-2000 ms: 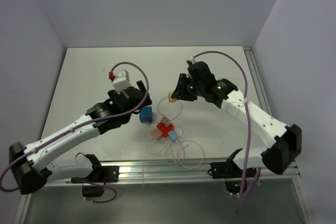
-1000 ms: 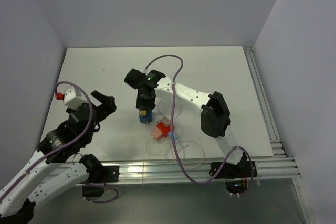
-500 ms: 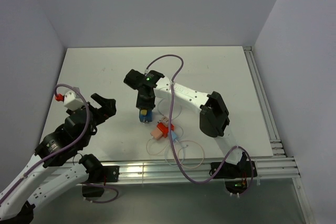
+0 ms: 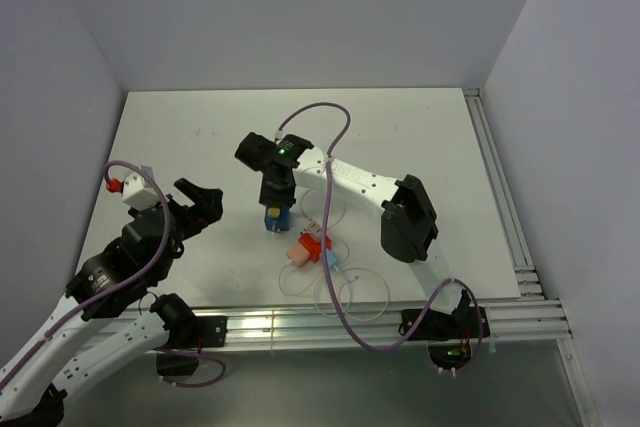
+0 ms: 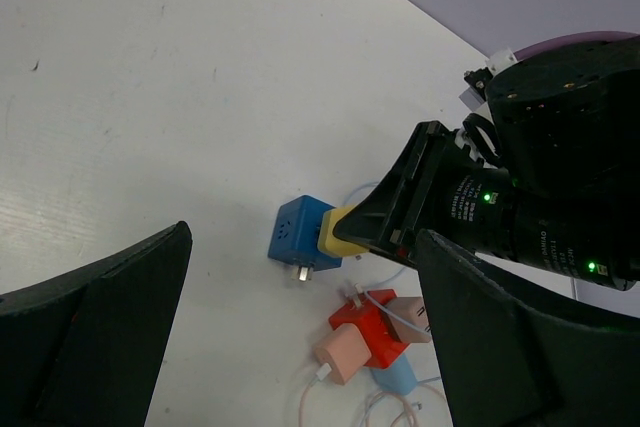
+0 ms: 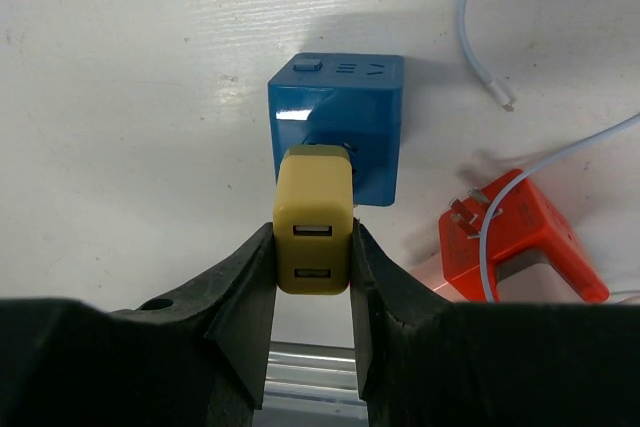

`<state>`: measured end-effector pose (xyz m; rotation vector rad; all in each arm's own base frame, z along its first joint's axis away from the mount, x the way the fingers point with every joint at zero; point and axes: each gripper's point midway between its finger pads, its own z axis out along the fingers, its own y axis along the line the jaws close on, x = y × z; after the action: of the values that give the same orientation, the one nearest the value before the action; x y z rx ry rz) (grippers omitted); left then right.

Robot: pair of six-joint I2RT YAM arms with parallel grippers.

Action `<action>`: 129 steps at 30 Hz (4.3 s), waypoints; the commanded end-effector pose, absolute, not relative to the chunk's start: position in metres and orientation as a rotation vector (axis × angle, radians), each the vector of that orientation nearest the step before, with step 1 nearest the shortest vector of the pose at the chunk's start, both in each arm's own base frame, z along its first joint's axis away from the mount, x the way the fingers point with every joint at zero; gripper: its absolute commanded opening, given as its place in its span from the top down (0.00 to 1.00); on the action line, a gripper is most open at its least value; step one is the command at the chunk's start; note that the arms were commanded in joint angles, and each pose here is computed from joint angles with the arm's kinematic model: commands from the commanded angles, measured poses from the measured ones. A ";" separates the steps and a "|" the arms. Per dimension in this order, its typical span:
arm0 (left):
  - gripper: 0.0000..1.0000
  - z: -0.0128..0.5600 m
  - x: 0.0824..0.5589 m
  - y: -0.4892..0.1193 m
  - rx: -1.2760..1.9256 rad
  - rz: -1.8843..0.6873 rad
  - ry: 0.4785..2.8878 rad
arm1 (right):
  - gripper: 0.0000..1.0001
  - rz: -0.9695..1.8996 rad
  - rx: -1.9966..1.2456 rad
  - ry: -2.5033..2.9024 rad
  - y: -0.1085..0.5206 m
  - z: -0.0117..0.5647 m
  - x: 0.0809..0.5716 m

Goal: Insert the plug

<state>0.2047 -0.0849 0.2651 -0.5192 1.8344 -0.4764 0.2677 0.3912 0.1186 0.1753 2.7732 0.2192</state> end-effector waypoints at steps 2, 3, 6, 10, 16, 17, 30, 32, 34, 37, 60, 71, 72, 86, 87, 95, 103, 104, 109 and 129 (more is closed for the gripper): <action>0.00 0.272 0.206 -0.089 -0.498 -0.509 1.814 | 1.00 0.274 0.206 2.695 0.386 0.154 0.268; 0.01 0.272 0.206 -0.088 -0.500 -0.507 1.813 | 1.00 0.285 0.207 2.689 0.386 0.156 0.268; 0.00 0.272 0.205 -0.090 -0.501 -0.522 1.809 | 1.00 0.310 0.206 2.664 0.386 0.161 0.266; 0.01 0.271 0.205 -0.092 -0.492 -0.527 1.818 | 1.00 0.291 0.209 2.671 0.386 0.157 0.273; 0.00 0.272 0.204 -0.091 -0.492 -0.528 1.817 | 1.00 0.282 0.199 2.663 0.391 0.153 0.279; 0.00 0.273 0.204 -0.091 -0.494 -0.528 1.815 | 1.00 0.274 0.200 2.662 0.390 0.152 0.281; 0.01 0.274 0.201 -0.091 -0.484 -0.549 1.814 | 1.00 0.259 0.204 2.678 0.397 0.132 0.285; 0.00 0.273 0.200 -0.090 -0.483 -0.547 1.813 | 1.00 0.264 0.204 2.677 0.399 0.132 0.286; 0.01 0.273 0.200 -0.089 -0.483 -0.546 1.812 | 1.00 0.245 0.203 2.680 0.398 0.128 0.287; 0.00 0.273 0.199 -0.089 -0.479 -0.545 1.813 | 1.00 0.220 0.201 2.687 0.396 0.122 0.286; 0.00 0.273 0.197 -0.090 -0.470 -0.562 1.814 | 1.00 0.062 0.214 2.739 0.362 0.099 0.267; 0.01 0.271 0.197 -0.091 -0.471 -0.565 1.818 | 1.00 0.012 0.197 2.766 0.353 0.094 0.261; 0.00 0.272 0.197 -0.091 -0.469 -0.566 1.817 | 1.00 0.000 0.195 2.773 0.351 0.095 0.259; 0.00 0.270 0.196 -0.092 -0.466 -0.571 1.825 | 1.00 0.006 0.171 2.798 0.366 0.085 0.259; 0.00 0.269 0.195 -0.091 -0.469 -0.566 1.824 | 1.00 0.019 0.168 2.807 0.369 0.084 0.258; 0.01 0.270 0.195 -0.089 -0.469 -0.566 1.817 | 1.00 -0.012 0.157 2.837 0.365 0.077 0.243; 0.00 0.269 0.195 -0.089 -0.465 -0.564 1.817 | 1.00 0.005 0.159 2.857 0.371 0.076 0.235; 0.00 0.269 0.195 -0.090 -0.462 -0.567 1.817 | 1.00 0.009 0.158 2.852 0.373 0.078 0.237; 0.00 0.271 0.194 -0.087 -0.465 -0.558 1.815 | 1.00 -0.036 0.126 2.860 0.377 0.067 0.242; 0.00 0.270 0.189 -0.091 -0.469 -0.609 1.821 | 1.00 -0.343 -0.110 3.010 0.376 -0.032 0.233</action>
<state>0.1908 -0.0886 0.2678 -0.4710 1.8246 -0.5810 0.2670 0.4077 0.0819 -0.0025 2.8169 0.0183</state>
